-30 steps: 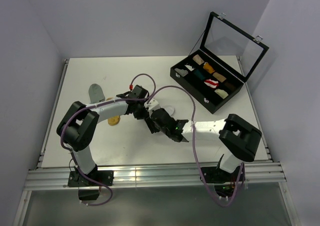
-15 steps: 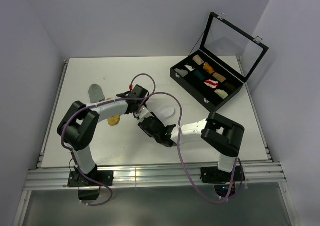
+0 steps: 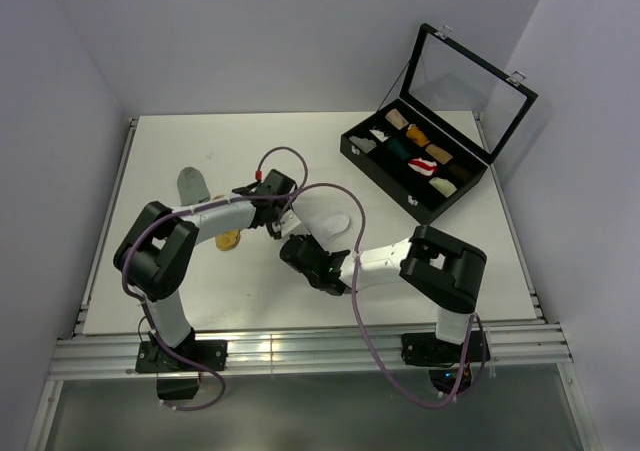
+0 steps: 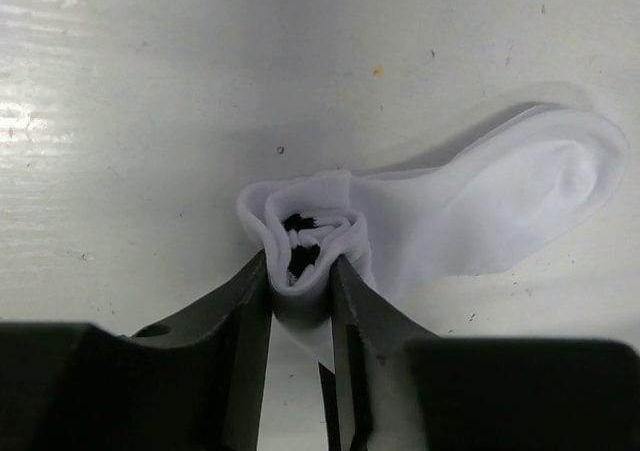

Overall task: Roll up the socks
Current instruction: Roll the sock at the center of the board.

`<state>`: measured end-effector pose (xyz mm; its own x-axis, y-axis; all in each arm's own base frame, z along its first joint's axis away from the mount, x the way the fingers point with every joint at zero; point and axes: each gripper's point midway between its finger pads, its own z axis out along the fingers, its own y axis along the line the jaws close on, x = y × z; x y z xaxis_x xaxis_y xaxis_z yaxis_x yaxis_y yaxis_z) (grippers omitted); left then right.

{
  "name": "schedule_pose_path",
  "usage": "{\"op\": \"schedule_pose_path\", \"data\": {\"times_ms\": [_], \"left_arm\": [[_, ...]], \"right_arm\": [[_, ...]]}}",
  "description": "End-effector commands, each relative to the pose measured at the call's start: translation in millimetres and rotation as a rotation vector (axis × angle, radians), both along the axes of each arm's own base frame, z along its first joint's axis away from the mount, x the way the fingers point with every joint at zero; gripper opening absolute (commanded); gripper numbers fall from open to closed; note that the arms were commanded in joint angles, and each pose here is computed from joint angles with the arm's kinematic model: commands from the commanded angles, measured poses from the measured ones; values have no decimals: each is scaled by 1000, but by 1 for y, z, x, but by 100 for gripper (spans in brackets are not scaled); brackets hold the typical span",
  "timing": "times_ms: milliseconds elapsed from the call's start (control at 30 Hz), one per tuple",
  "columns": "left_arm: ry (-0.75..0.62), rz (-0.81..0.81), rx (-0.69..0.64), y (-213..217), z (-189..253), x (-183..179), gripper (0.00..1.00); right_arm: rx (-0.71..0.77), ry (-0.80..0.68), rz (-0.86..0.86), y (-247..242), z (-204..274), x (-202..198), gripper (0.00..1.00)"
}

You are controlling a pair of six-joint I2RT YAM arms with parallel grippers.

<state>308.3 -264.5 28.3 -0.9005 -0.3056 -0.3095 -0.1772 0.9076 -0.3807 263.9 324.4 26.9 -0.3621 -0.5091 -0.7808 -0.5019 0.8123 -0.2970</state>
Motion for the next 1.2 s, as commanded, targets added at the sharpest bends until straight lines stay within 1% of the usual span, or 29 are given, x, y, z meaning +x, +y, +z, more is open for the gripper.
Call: {"op": "schedule_pose_path", "data": {"times_ms": [0,33,67,100,133,200,233,267,300,333,367,400,433,467,500,567,633,667,833,967,1167], "left_arm": [[86,52,17,10,-15,-23,34],[79,67,3,10,-10,-22,38],[51,111,-1,15,-3,-16,43],[29,131,-14,16,3,-12,46],[11,159,-23,20,7,-8,50],[-17,209,-61,23,20,-4,51],[-38,225,-83,23,26,0,52],[-47,253,-99,25,29,3,53],[-61,263,-115,27,34,3,53],[-78,276,-132,26,39,5,54],[-88,299,-148,28,43,5,58],[-96,306,-162,28,45,5,60],[-106,315,-177,28,47,5,66],[-123,322,-199,28,51,6,68],[-132,317,-210,27,53,6,68],[-147,301,-222,25,56,7,69],[-153,277,-233,22,57,7,69],[-152,267,-234,21,55,5,68],[-162,228,-263,13,52,5,66],[-158,198,-264,5,45,9,65],[-182,138,-296,-8,43,11,66]], "right_arm": [[9,174,-4,-22,-35,-20,0],[43,227,31,-20,-40,-27,0],[90,244,26,-19,-34,-26,0],[123,267,15,-24,-32,-22,0],[165,315,42,-23,-34,-28,0],[251,367,59,-21,-27,-29,0],[284,394,38,-29,-27,-23,0],[339,452,92,-22,-22,-30,0],[373,484,94,-22,-21,-30,0],[416,510,81,-28,-20,-23,0],[452,549,75,-29,-20,-23,0],[500,619,123,-24,-18,-31,0],[525,647,119,-25,-18,-29,0],[555,680,82,-33,-24,-23,0],[586,731,107,-31,-23,-28,0],[626,785,73,-36,-29,-23,0],[689,841,90,-34,-27,-26,0],[726,878,48,-39,-32,-21,0],[839,1011,-5,-48,-40,-20,0],[872,1080,-69,-54,-54,-19,0],[892,1123,-128,-59,-64,-16,0]]}}
